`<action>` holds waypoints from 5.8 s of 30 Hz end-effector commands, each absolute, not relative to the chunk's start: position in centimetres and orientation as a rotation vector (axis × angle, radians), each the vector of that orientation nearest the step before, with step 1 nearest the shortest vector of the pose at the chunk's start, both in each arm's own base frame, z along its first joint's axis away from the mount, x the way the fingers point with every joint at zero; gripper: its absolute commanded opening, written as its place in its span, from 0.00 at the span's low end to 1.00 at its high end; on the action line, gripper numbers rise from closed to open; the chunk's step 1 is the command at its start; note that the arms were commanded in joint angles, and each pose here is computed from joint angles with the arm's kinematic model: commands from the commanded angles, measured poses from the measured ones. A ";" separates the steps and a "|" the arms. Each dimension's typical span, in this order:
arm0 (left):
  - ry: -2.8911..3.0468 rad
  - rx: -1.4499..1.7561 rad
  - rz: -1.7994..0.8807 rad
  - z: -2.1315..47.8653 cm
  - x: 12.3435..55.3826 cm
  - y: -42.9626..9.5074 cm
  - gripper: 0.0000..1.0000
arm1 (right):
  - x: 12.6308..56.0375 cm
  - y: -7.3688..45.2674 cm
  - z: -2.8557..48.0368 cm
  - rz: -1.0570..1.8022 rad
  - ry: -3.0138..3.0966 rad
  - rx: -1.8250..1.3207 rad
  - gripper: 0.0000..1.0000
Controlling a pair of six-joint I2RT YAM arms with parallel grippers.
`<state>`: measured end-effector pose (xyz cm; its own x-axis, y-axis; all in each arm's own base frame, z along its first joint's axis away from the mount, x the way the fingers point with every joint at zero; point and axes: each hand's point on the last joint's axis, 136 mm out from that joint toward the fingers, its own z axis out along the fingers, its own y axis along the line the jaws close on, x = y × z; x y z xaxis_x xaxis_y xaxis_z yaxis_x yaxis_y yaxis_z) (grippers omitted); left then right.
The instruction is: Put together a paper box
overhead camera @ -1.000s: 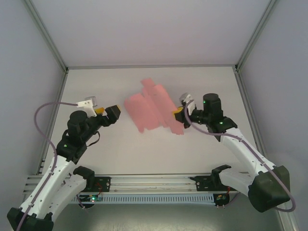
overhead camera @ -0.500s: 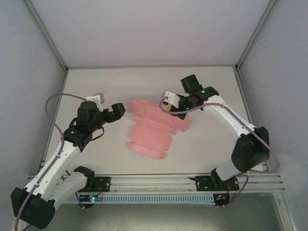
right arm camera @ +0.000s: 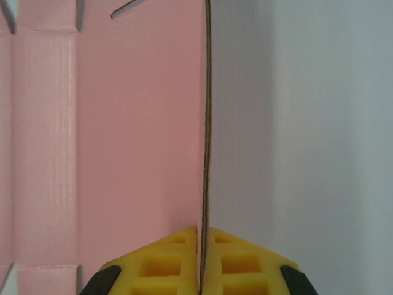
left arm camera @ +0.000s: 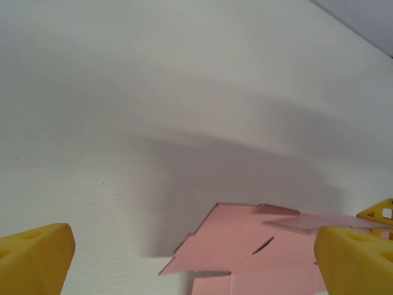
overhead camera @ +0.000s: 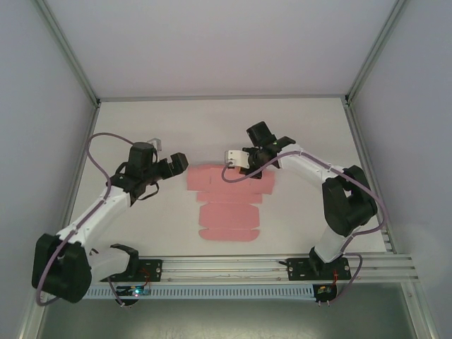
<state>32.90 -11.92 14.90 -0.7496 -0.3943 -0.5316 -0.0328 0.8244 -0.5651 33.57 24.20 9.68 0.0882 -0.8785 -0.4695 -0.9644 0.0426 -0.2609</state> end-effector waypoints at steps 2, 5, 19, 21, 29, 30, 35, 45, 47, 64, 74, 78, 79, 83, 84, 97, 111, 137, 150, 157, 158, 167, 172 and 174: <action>2.291 -0.310 -0.857 15.7 35.3 -12.3 1.00 | 34.8 25.5 10.1 0.171 1.677 -1.834 0.05; 2.329 -0.290 -0.887 14.5 36.1 -12.9 1.00 | 35.2 25.9 10.3 0.165 1.650 -1.799 0.06; 2.345 0.126 -1.131 12.4 35.9 -18.0 1.00 | 34.7 26.4 10.5 0.238 1.655 -1.788 0.07; 2.367 0.162 -1.121 11.9 35.5 -18.2 1.00 | 34.7 26.6 11.0 0.248 1.645 -1.778 0.07; 2.354 0.227 -1.126 11.2 35.4 -20.3 1.00 | 35.7 28.1 12.9 0.311 1.706 -1.641 0.06; 2.342 0.243 -1.111 11.3 35.4 -20.6 1.00 | 36.3 28.2 13.5 0.307 1.733 -1.587 0.05; 2.351 0.209 -0.957 10.8 36.6 -20.8 1.00 | 36.1 28.4 14.3 0.256 1.783 -1.538 0.06; 2.317 0.085 -0.976 11.0 38.3 -21.1 1.00 | 33.6 29.1 11.9 -0.082 1.635 -1.741 0.07; 2.327 0.090 -0.980 10.9 38.1 -21.3 1.00 | 34.2 29.1 12.0 -0.203 1.604 -1.724 0.07; 2.350 -0.034 -0.577 13.7 32.3 -13.9 1.00 | 36.3 26.3 13.4 -0.173 1.751 -1.514 0.06; 2.417 -0.252 -0.512 10.8 31.5 -10.2 1.00 | 35.1 26.1 15.9 0.006 1.715 -1.456 0.05; 2.424 -0.323 -0.416 9.8 31.6 -8.5 1.00 | 34.4 25.2 17.2 0.090 1.692 -1.424 0.05; 2.420 -0.327 -0.403 9.6 31.7 -8.2 1.00 | 33.9 25.0 17.5 0.132 1.679 -1.427 0.05; 2.369 -0.388 -0.446 9.6 32.8 -7.7 1.00 | 32.8 24.4 17.7 0.241 1.655 -1.428 0.05; 2.360 -0.373 -0.458 9.5 33.2 -7.9 1.00 | 32.7 24.2 17.6 0.248 1.657 -1.431 0.05; 2.204 -0.021 -0.924 11.0 36.5 -15.6 1.00 | 33.1 23.5 18.4 0.300 1.682 -1.350 0.05; 2.207 0.146 -0.957 10.8 35.8 -19.2 1.00 | 33.8 24.3 17.2 0.251 1.725 -1.370 0.03; 2.539 0.416 0.016 5.9 36.5 -19.2 1.00 | 32.1 27.8 15.3 -0.108 1.590 -1.598 0.02; 2.576 0.378 -0.050 4.6 35.0 -19.5 1.00 | 33.5 25.8 13.0 -0.483 1.497 -1.590 0.02; 2.605 0.335 -0.019 4.6 33.5 -17.8 1.00 | 34.6 24.8 12.7 -0.754 1.369 -1.534 0.02; 2.602 0.316 -0.020 5.0 33.2 -17.3 1.00 | 34.6 24.8 12.6 -0.755 1.373 -1.532 0.02; 2.483 0.235 -0.032 10.9 31.1 -14.1 1.00 | 34.1 24.6 13.3 -0.643 1.409 -1.510 0.02; 2.460 0.124 0.111 12.0 31.0 -10.6 1.00 | 33.8 24.0 13.3 -0.516 1.449 -1.529 0.02; 2.447 0.044 0.138 12.4 31.4 -9.6 1.00 | 33.6 24.1 13.5 -0.480 1.450 -1.540 0.03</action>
<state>31.93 -12.67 13.16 -0.7394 0.1175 -0.6629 0.1156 0.9922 0.0470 34.34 23.76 13.12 0.2079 -0.9455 -0.2505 -0.5111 0.1133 -0.8520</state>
